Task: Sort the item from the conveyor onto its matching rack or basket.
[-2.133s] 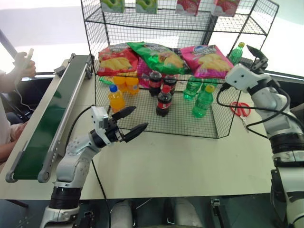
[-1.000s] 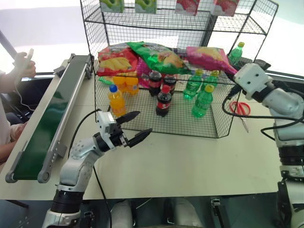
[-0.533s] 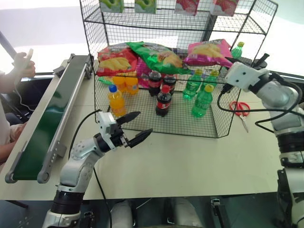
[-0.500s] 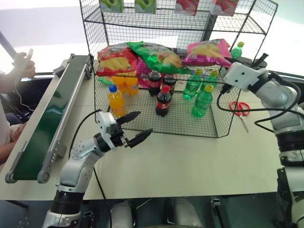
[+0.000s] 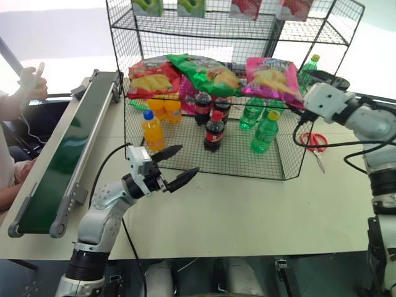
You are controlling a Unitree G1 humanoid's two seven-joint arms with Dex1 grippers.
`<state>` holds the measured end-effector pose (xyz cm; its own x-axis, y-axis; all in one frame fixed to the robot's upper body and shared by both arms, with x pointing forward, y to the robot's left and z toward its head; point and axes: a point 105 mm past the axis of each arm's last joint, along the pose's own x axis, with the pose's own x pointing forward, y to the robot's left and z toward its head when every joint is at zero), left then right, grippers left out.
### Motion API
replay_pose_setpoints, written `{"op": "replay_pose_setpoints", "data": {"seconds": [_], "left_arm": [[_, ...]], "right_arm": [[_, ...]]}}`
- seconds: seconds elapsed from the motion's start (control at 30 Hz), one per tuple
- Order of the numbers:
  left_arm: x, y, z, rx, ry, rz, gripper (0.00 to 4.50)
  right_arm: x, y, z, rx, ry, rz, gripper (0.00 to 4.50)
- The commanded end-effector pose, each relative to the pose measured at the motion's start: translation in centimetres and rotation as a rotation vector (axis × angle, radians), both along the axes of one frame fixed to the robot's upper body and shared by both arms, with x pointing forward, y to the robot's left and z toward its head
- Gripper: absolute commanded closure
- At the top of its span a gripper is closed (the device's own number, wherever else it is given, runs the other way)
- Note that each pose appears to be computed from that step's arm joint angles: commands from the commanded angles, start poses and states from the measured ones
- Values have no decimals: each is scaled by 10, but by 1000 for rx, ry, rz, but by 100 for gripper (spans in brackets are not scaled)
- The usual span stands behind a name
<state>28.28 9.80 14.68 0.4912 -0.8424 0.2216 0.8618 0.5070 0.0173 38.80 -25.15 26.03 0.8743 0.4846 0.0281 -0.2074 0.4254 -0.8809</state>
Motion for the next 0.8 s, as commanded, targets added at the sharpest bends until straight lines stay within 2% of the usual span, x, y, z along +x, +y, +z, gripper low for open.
{"op": "replay_pose_setpoints", "data": {"seconds": [0.03, 0.23, 0.37, 0.43, 0.5, 0.6, 0.73, 0.8], "left_arm": [[-4, -3, 7, -12, -34, -14, 0], [-3, -3, 7, -7, -39, -14, 0], [-2, 0, 8, 0, -45, -2, 0], [-1, 6, 8, 6, -45, 20, 0], [2, 16, 9, 28, -43, 51, 0], [8, 43, 11, 65, -17, 129, 0], [11, 73, 19, 95, 45, 192, 0], [11, 90, 19, 141, 96, 231, 0]], "right_arm": [[-15, -3, 28, 124, 5, 75, 6], [-38, 14, 2, 152, 187, 239, 6], [-53, 21, -8, 183, 240, 277, 6], [-61, 20, 6, 271, 211, 291, 6], [-71, 21, 26, 422, 181, 327, 6], [-91, 31, 32, 613, 249, 395, 6], [-128, 61, -10, 655, 501, 484, 6], [-141, 62, -33, 652, 595, 459, 6]]}}
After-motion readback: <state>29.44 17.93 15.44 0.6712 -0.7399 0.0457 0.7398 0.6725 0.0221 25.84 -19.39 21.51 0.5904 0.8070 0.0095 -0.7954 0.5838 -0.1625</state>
